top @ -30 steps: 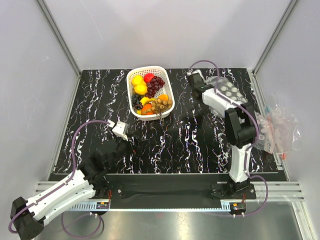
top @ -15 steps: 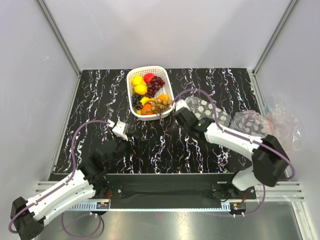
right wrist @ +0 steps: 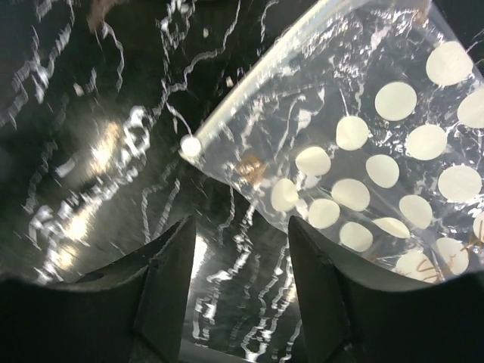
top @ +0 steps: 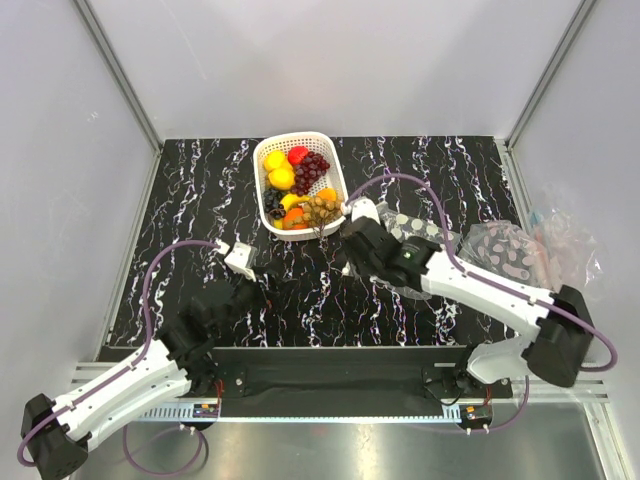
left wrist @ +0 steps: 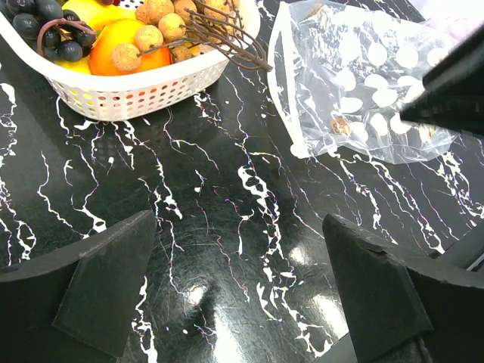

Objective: Place the food in the zip-top bag and seal the zipper
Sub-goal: Move the zipper food storage bag to the center of the board, then pick up the zipper food storage bag at the center of the board.

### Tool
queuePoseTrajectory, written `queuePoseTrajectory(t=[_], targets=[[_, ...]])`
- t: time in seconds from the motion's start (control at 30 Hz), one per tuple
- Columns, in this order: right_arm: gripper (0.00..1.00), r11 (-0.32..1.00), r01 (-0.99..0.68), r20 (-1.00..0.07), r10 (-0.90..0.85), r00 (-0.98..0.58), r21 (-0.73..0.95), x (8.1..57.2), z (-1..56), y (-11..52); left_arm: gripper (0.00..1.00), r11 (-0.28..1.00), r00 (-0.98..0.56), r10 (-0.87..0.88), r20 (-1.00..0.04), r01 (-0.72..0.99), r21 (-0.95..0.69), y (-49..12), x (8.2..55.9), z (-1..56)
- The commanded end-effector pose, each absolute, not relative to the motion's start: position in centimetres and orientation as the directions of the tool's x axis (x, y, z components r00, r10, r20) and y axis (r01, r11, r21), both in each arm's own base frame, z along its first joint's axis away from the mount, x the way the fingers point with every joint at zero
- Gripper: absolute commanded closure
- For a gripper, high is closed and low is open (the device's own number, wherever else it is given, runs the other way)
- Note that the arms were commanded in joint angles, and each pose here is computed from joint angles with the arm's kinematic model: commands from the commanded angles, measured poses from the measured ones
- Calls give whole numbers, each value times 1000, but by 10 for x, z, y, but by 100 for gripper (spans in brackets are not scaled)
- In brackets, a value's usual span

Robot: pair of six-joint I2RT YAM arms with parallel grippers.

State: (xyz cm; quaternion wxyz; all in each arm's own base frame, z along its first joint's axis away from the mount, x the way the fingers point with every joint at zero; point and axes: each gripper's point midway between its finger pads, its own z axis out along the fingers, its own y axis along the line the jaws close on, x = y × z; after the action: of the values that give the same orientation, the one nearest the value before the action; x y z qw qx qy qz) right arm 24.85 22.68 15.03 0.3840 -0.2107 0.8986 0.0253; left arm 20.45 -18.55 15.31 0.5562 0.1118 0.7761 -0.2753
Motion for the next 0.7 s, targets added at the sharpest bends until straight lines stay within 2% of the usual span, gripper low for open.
queuePoseTrajectory(t=[0.0, 0.03, 0.1, 0.2, 0.4, 0.67], targets=[[41, 968, -239, -725, -220, -653, -78, 271, 164, 241, 1, 802, -293, -190, -937, 504, -320, -189, 208, 182], [40, 981, -185, -737, -163, -656, -53, 279, 172, 247, 1, 803, -293, -189, -937, 503, -319, -189, 208, 181], [41, 984, -109, -712, -179, -679, -143, 291, 155, 241, 1, 804, -291, -193, -937, 501, -321, -188, 208, 182], [41, 982, 3, -724, -139, -676, -191, 308, 150, 243, 1, 806, -290, -194, -937, 497, -320, -186, 208, 182], [26, 962, 105, -741, -123, -660, -253, 326, 129, 244, 1, 805, -288, -198, -937, 498, -323, -186, 207, 184], [23, 952, 175, -755, -79, -651, -251, 348, 104, 240, 1, 806, -289, -198, -937, 496, -324, -185, 206, 184]])
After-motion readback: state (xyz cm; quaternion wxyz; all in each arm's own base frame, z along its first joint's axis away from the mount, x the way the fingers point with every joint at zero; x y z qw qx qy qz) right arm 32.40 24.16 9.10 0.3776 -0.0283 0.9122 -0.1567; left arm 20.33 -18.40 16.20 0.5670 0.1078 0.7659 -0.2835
